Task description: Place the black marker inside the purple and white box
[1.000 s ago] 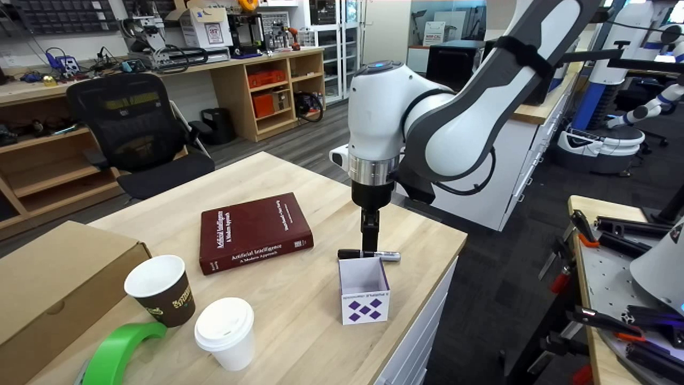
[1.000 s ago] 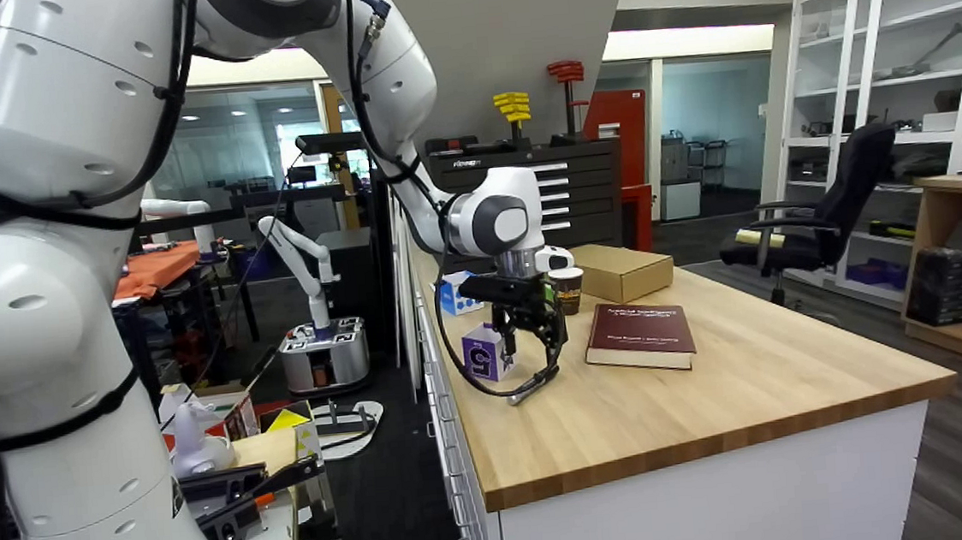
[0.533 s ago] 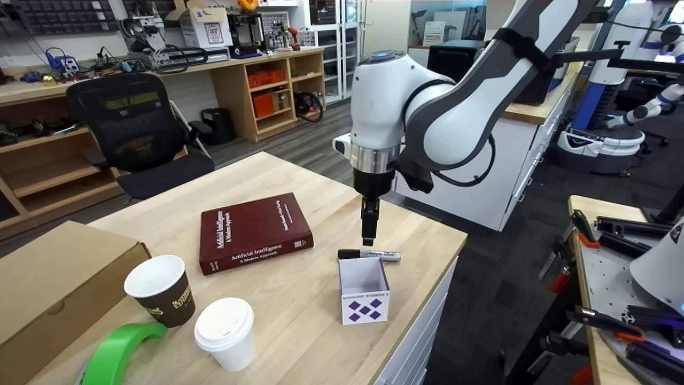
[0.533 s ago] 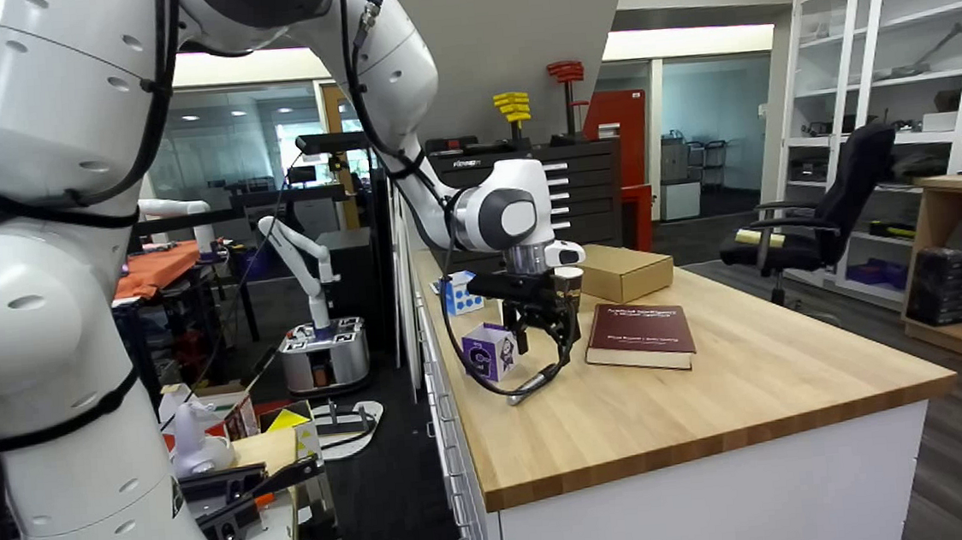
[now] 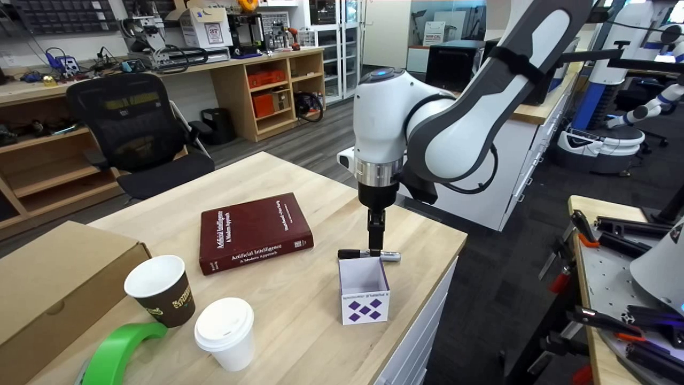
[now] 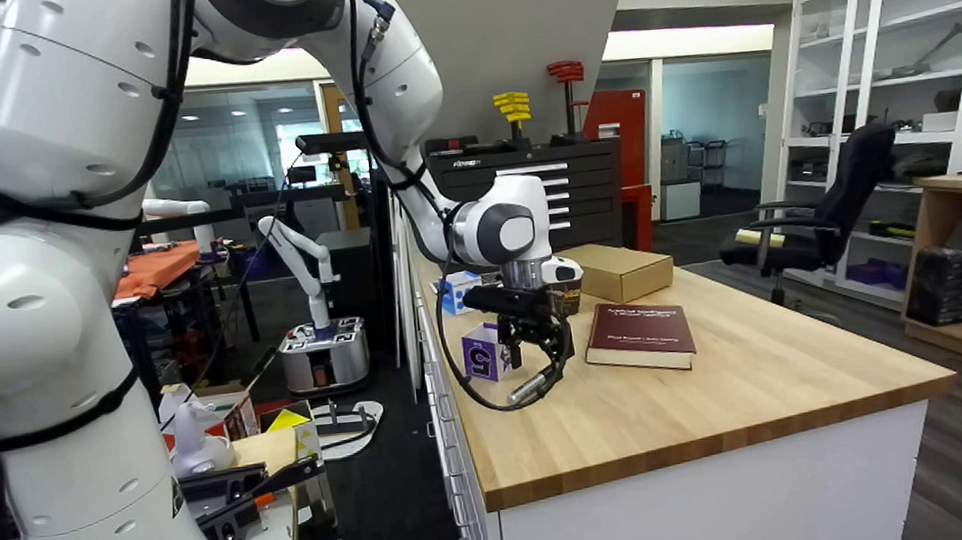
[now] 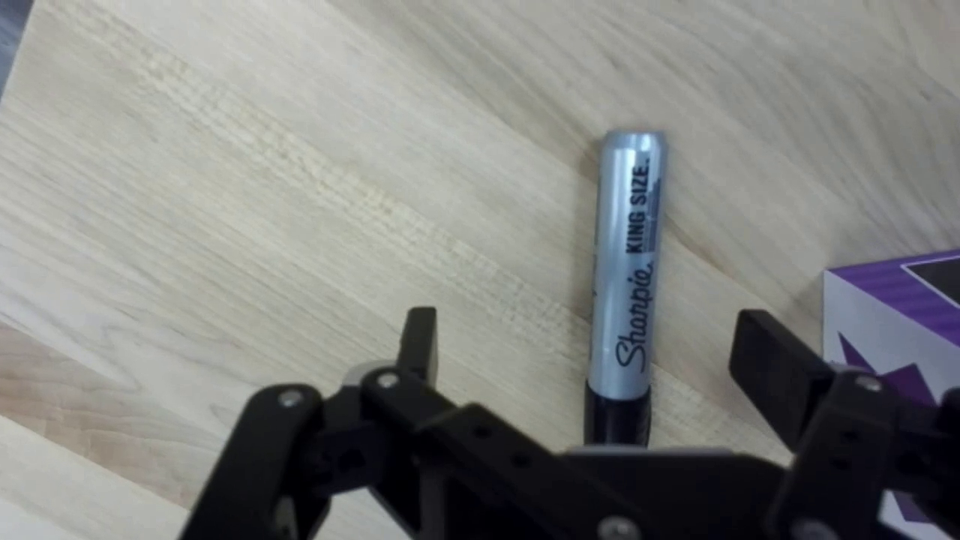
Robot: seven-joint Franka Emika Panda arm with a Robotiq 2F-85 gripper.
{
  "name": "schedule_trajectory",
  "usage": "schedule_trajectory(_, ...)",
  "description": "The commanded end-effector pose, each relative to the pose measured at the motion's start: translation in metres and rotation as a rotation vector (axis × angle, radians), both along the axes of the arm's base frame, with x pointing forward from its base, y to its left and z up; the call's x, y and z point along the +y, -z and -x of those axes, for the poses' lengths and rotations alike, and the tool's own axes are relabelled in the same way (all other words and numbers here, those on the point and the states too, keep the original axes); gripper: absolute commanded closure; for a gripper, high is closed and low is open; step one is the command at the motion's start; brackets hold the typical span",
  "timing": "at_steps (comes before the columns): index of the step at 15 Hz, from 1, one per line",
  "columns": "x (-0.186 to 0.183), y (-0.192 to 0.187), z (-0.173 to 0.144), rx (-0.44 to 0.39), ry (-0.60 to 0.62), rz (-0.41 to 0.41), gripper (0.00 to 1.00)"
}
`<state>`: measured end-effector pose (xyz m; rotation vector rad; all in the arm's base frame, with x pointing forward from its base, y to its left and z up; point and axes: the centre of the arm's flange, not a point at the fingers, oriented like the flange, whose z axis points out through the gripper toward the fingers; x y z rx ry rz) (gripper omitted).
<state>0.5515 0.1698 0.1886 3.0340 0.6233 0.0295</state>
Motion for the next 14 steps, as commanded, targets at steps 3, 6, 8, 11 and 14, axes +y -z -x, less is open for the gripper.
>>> schedule_trajectory(3,-0.002,0.006,0.009,0.005,0.0,-0.017,0.0)
schedule_trajectory(6,0.002,0.011,0.01,0.012,-0.006,-0.022,0.0)
schedule_trajectory(8,0.004,0.015,0.011,0.015,-0.013,-0.024,0.0)
schedule_trajectory(11,0.003,0.022,0.01,0.024,-0.015,-0.025,0.0)
schedule_trajectory(14,0.001,0.032,0.009,0.042,-0.013,-0.022,0.0)
